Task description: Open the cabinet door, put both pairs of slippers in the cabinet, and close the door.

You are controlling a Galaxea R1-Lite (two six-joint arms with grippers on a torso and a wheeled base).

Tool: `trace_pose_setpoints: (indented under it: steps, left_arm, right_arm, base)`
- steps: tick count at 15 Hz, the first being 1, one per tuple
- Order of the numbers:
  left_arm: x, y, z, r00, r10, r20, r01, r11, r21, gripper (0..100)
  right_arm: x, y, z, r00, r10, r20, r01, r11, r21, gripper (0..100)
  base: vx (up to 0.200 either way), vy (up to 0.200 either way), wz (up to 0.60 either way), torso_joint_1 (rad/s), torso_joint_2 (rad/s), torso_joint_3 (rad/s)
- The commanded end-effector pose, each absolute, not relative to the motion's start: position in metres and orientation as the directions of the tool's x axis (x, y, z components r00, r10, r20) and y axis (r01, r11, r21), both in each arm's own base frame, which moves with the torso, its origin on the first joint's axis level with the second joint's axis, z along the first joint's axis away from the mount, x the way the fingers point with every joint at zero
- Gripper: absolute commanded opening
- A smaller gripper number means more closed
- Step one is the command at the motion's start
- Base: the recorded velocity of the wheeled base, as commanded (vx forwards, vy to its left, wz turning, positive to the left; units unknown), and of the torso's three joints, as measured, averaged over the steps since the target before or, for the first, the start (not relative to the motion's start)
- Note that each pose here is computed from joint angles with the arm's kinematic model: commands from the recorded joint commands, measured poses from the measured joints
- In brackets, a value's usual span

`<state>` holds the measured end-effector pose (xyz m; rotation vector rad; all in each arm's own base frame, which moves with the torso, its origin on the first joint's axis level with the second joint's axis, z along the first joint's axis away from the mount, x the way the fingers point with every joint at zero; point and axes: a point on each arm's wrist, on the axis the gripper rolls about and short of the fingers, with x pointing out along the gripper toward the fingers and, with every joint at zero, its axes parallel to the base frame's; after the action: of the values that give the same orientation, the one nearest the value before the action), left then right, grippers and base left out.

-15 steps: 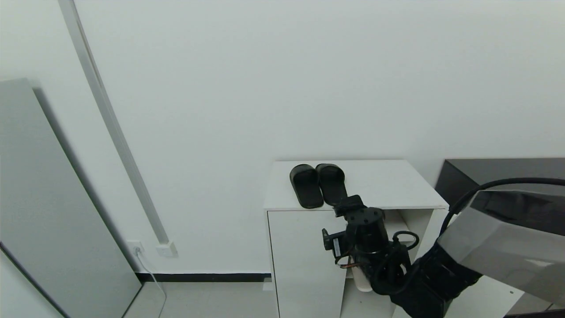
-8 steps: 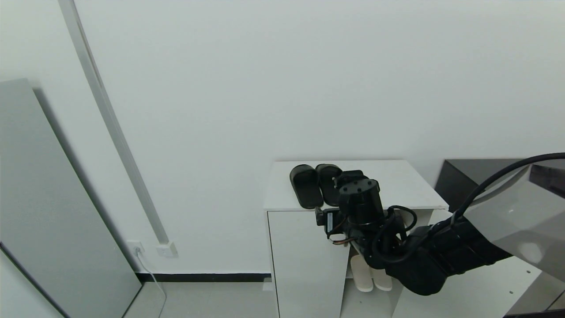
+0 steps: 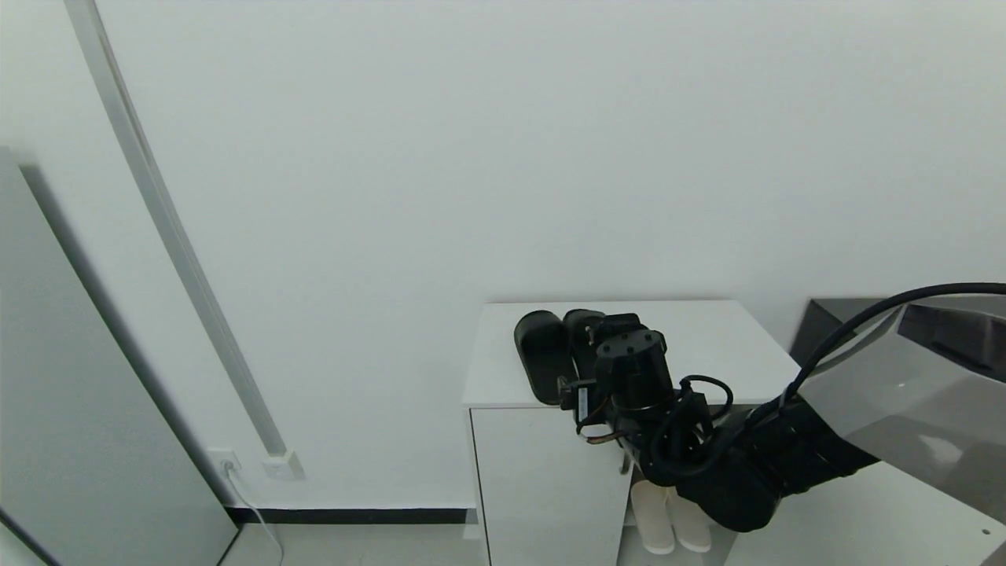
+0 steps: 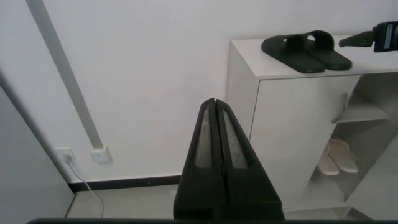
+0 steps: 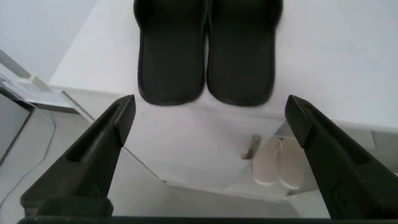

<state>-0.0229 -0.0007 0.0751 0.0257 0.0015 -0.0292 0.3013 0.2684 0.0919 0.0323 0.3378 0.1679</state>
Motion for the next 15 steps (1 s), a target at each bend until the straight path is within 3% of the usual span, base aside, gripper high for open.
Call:
trace_pose_setpoints:
  steps: [1, 3, 15]
  left_arm:
    - [-0.023, -0.001, 0.075, 1.000, -0.029, -0.003, 0.029, 0.999, 0.024, 0]
    - [-0.023, -0.001, 0.075, 1.000, -0.028, -0.003, 0.028, 0.999, 0.021, 0]
    - [-0.023, -0.001, 0.075, 1.000, -0.026, -0.003, 0.026, 1.000, 0.017, 0]
  right_arm:
    - [0.304, 0.271, 0.079, 0.925, 0.164, -0.344, -0.158, 0.986, 0.045, 100]
    - [0.308, 0.275, 0.072, 0.928, 0.174, -0.330, -0.165, 0.985, 0.055, 100]
    - [0.351, 0.292, 0.042, 0.933, 0.198, -0.300, -0.199, 0.980, 0.028, 100]
  base:
    - [0.200, 0.000, 0.00, 0.002, 0.00, 0.002]
    - [0.200, 0.000, 0.00, 0.002, 0.00, 0.007]
    - [0.000, 0.000, 0.00, 0.000, 0.00, 0.000]
